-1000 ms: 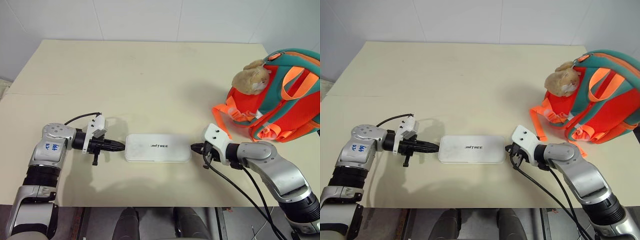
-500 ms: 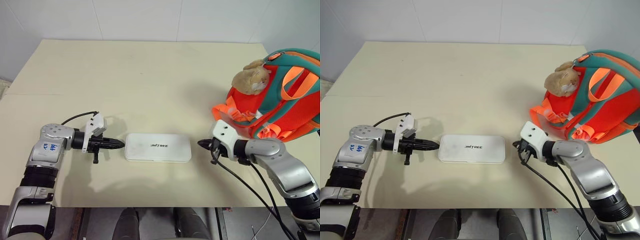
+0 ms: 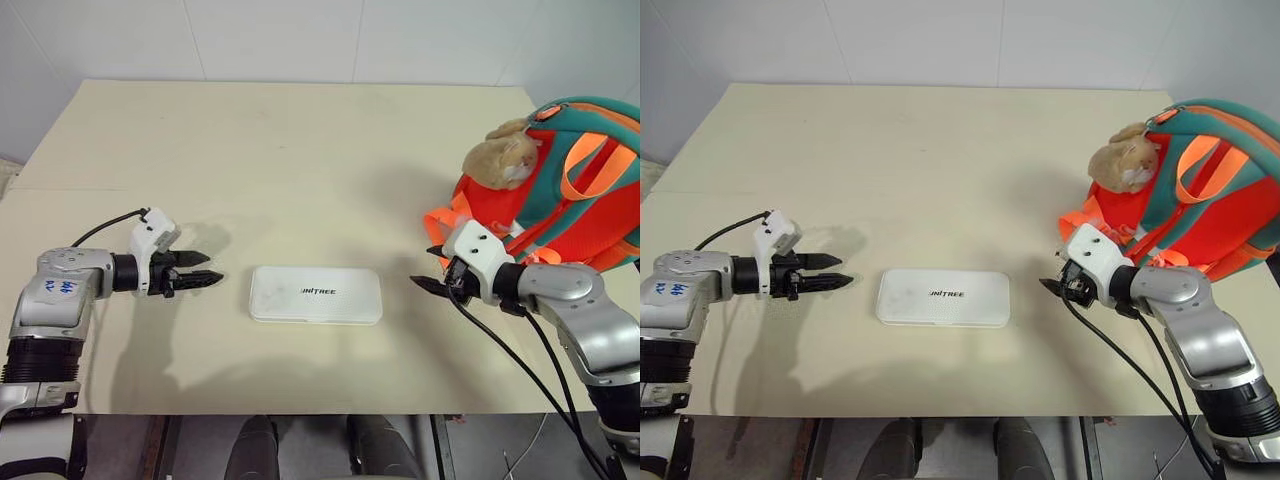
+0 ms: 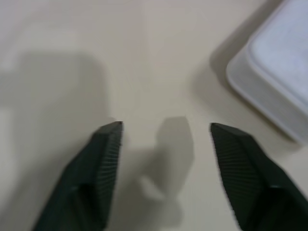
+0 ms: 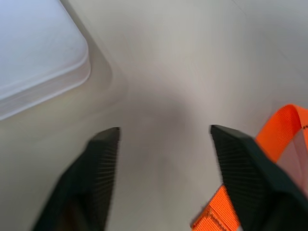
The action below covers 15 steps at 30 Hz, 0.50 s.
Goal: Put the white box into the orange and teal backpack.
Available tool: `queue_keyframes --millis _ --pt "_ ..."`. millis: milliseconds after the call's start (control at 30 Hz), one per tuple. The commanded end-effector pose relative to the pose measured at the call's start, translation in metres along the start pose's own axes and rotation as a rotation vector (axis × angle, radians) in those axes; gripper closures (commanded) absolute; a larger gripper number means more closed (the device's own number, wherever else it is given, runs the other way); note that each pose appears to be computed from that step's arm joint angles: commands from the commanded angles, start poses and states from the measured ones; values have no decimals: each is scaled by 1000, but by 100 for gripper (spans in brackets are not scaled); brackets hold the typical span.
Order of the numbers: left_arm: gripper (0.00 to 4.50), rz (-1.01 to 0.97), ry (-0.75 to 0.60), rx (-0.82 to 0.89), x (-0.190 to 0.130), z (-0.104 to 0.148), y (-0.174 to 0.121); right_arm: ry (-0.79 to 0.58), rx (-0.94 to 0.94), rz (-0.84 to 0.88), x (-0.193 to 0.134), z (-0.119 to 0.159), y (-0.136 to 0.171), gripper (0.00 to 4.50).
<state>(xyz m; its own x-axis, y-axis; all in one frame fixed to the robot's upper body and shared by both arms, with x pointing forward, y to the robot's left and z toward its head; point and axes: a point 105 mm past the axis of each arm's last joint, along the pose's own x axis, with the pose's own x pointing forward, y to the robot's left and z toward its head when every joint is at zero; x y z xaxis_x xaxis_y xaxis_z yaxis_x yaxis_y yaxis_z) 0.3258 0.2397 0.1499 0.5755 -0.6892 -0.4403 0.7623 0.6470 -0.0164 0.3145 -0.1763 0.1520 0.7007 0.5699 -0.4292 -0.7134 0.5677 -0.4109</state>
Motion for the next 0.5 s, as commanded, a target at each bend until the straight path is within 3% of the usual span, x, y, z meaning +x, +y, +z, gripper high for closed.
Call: queue_keyframes --millis 33,67,167,333,400,500 --pt "25 -24 -97 -29 -15 23 -9 -49 -48 -8 -4 13 1 0" --pt "6 -31 -92 -45 -18 22 -9 -56 -53 -7 -2 14 2 0" --pt "6 -41 -86 -67 -22 20 -8 -56 -64 -2 3 13 5 0" --pt "6 -60 -230 -134 -25 34 -4 -23 -106 -34 10 4 4 0" --pt "6 -94 -233 -202 -25 31 -7 -12 -116 -43 12 0 4 0" --pt "6 -143 -135 -309 -19 11 -17 -5 -126 -32 15 -2 10 0"
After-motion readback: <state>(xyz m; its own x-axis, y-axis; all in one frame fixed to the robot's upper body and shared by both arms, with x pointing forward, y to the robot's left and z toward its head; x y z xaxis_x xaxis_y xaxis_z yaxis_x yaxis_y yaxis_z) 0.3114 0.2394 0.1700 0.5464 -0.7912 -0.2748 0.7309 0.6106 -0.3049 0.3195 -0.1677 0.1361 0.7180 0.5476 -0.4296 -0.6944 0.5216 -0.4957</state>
